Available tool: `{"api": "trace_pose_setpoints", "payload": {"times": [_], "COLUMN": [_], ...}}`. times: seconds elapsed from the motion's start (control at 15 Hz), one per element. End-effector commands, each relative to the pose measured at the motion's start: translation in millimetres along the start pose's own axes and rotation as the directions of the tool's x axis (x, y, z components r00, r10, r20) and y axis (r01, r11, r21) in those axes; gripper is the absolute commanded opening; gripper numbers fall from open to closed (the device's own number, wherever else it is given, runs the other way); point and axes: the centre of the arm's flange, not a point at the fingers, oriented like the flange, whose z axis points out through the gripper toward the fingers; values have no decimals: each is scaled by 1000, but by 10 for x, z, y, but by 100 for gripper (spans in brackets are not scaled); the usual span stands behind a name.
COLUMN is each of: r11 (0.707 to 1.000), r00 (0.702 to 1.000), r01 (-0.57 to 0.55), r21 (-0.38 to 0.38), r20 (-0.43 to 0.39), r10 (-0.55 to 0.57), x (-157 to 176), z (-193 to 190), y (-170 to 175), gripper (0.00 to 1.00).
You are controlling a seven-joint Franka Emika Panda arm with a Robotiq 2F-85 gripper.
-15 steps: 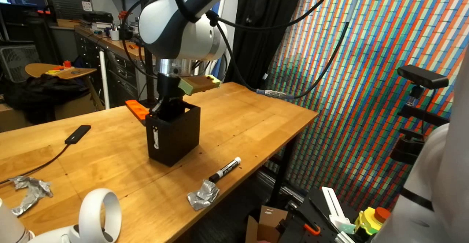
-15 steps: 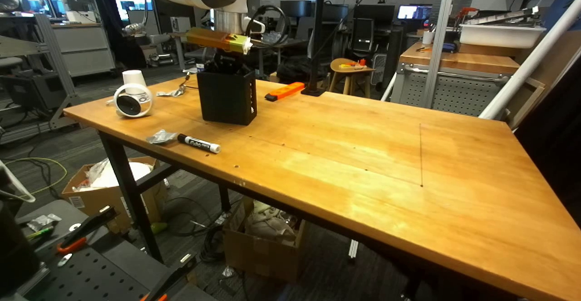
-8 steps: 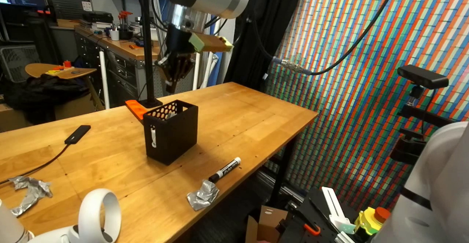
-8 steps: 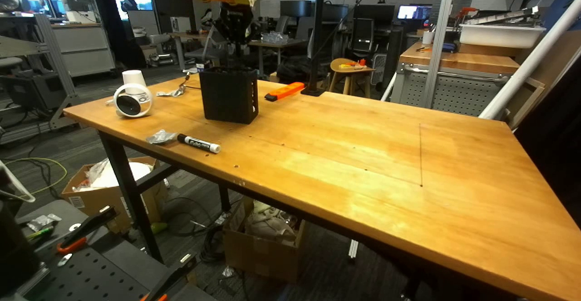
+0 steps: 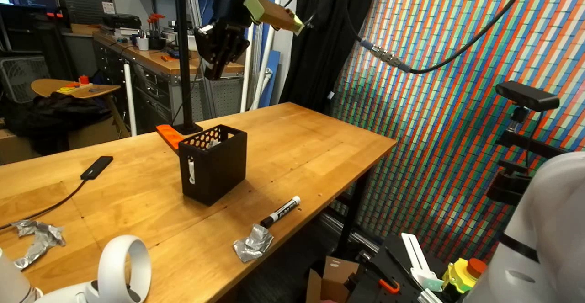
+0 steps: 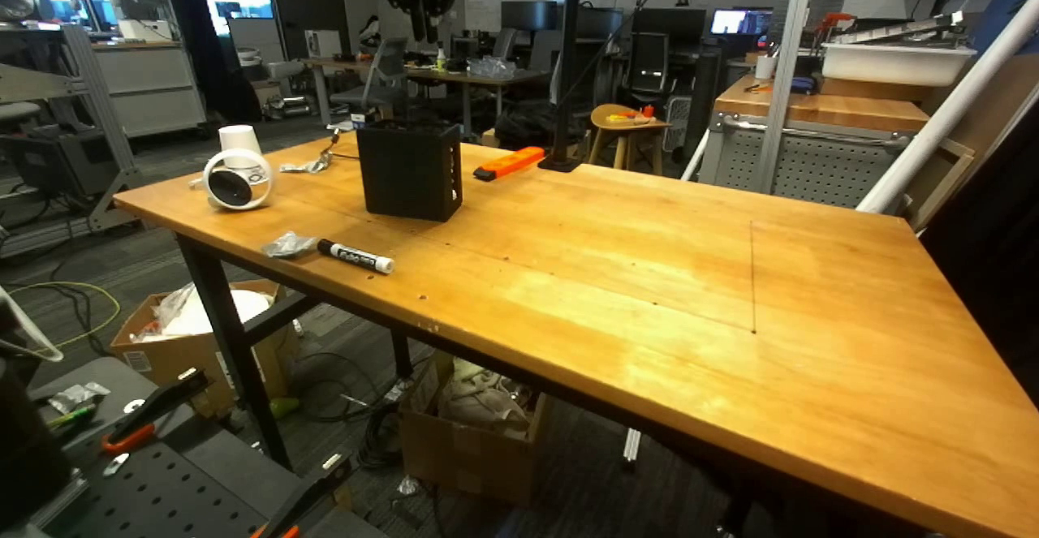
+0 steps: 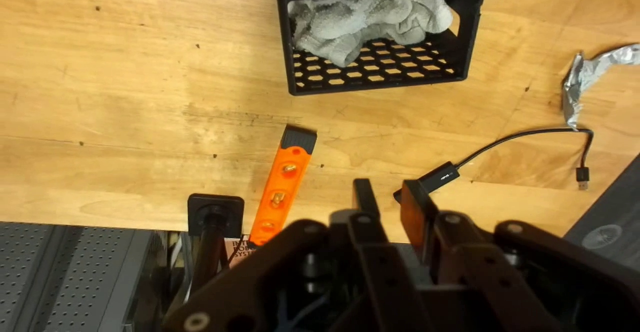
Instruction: Pick up the cloth and put it in the box
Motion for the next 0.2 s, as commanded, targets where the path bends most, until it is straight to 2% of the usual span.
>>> {"api": "trace_pose_setpoints", "payload": {"times": [0.0, 0.13], "r11": [1000, 1000], "r00": [1000, 1000], "r01": [-2, -4], "r21": [1, 2], "r20": [1, 3], "r10": [2, 4], "x": [-2, -7], "z": [-1, 9], "y": [-1, 0], "gripper": [26, 27]}}
